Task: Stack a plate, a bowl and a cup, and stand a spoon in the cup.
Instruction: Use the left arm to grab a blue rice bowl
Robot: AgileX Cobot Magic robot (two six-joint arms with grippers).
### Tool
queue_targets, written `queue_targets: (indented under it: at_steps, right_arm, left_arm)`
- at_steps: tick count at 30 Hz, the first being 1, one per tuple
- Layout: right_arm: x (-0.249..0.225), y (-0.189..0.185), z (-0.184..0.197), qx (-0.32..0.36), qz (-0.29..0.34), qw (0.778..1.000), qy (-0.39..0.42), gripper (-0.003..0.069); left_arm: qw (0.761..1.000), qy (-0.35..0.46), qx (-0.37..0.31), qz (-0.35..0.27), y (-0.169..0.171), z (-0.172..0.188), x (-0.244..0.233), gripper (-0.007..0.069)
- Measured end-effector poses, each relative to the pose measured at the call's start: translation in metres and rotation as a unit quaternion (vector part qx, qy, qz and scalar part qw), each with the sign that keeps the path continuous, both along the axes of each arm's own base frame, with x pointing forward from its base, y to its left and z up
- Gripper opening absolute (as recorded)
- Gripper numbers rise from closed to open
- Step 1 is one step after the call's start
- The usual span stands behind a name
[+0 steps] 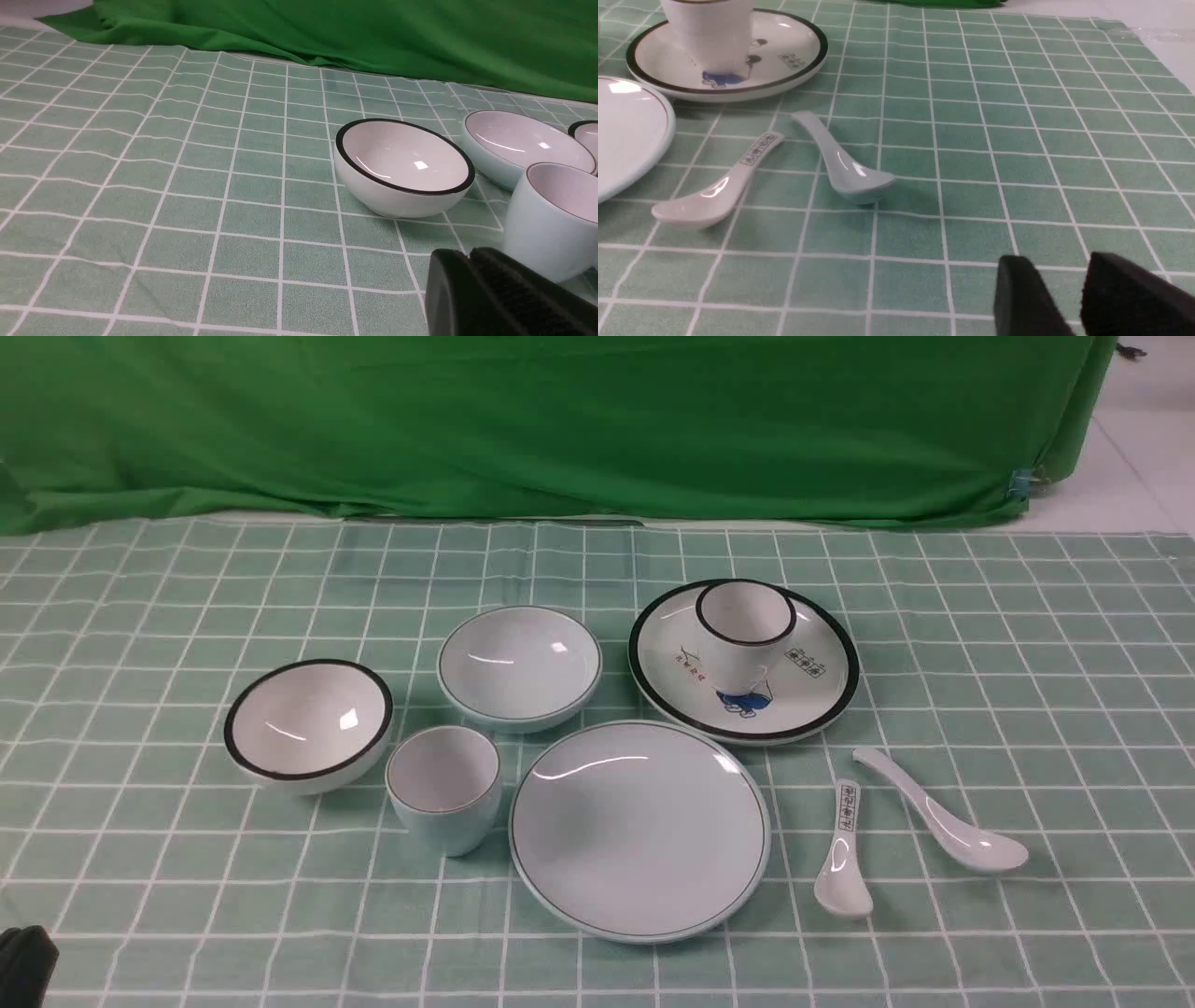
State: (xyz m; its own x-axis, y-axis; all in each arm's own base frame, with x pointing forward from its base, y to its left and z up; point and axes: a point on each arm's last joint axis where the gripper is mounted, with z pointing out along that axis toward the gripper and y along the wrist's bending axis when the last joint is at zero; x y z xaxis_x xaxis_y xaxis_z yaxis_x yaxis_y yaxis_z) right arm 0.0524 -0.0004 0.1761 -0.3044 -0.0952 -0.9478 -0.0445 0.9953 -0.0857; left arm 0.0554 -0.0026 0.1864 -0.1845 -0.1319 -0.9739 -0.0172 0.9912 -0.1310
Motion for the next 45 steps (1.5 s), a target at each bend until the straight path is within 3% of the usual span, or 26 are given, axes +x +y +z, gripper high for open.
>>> queue_targets:
  at_steps: [25, 29, 30, 32, 36, 39, 42, 45]
  right_arm:
    - [0.000, 0.000, 0.000, 0.000, 0.000, 1.000, 0.000, 0.0242]
    - [0.000, 0.000, 0.000, 0.000, 0.000, 1.000, 0.000, 0.0242]
    - [0.000, 0.000, 0.000, 0.000, 0.000, 1.000, 0.000, 0.0242]
    - [0.000, 0.000, 0.000, 0.000, 0.000, 1.000, 0.000, 0.0242]
    - [0.000, 0.000, 0.000, 0.000, 0.000, 1.000, 0.000, 0.0242]
    - [0.000, 0.000, 0.000, 0.000, 0.000, 1.000, 0.000, 0.0242]
    - [0.000, 0.000, 0.000, 0.000, 0.000, 1.000, 0.000, 0.0242]
    - [0.000, 0.000, 0.000, 0.000, 0.000, 1.000, 0.000, 0.0242]
  left_arm:
    - [1.000, -0.008, 0.001, 0.002, 0.000, 0.001, 0.000, 0.0018]
    - [0.990, -0.067, -0.124, 0.020, 0.001, 0.012, 0.001, 0.0018]
    - [0.974, -0.089, -0.207, 0.030, 0.002, 0.016, 0.002, 0.0018]
    - [0.952, -0.114, -0.281, 0.040, 0.004, 0.021, 0.001, 0.0018]
    - [0.928, -0.145, -0.339, 0.050, 0.007, 0.027, 0.001, 0.0018]
    - [0.939, -0.109, -0.325, 0.013, -0.002, 0.046, -0.003, 0.0018]
    - [0.975, -0.033, -0.209, -0.060, -0.016, 0.090, -0.005, 0.0018]
    - [0.982, 0.046, -0.143, -0.114, -0.025, 0.113, 0.002, 0.0018]
